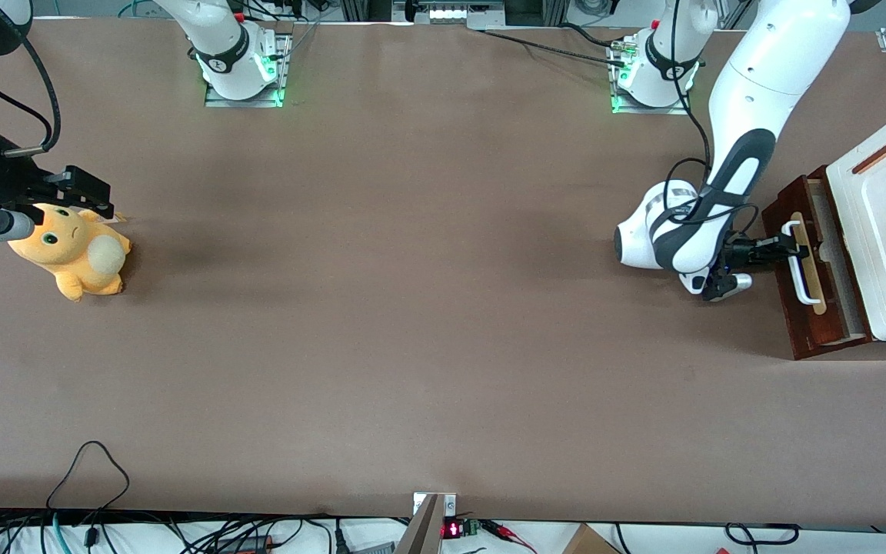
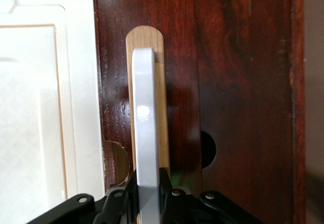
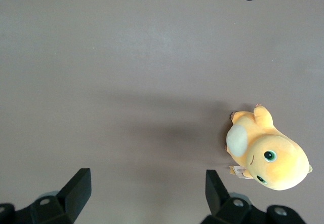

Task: Open lower drawer with left arm only
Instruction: 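Pull the handle with the left gripper, sliding the drawer out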

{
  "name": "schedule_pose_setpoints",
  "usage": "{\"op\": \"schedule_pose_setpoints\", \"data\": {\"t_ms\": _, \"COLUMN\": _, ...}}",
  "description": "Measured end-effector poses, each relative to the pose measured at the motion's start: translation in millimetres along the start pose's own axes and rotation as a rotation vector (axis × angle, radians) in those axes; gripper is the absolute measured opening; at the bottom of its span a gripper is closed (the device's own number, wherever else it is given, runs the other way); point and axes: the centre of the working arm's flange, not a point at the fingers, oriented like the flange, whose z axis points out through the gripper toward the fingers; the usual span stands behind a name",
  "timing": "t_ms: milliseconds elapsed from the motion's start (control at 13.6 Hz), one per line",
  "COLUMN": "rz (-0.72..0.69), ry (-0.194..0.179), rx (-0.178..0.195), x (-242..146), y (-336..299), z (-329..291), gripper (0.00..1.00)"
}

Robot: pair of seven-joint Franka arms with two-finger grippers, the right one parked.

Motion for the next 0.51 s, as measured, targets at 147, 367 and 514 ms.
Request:
{"op": "schedule_pose_setpoints", "data": {"t_ms": 147, "rz": 0.002, "ry": 0.016, "rx": -0.004, "x": -2, "y": 0, "z": -17, "gripper": 0.16}}
{"op": "schedule_pose_setpoints", "data": {"t_ms": 367, "rz": 0.003, "ry": 0.036, "rx": -0.006, "x": -4, "y": 0, "z": -33, "gripper": 0.16}}
{"op": "schedule_pose_setpoints", "data": {"t_ms": 514, "rz": 0.003, "ry": 0.038, "rx": -0.006, "x": -5, "y": 1, "z": -35, "gripper": 0.16}}
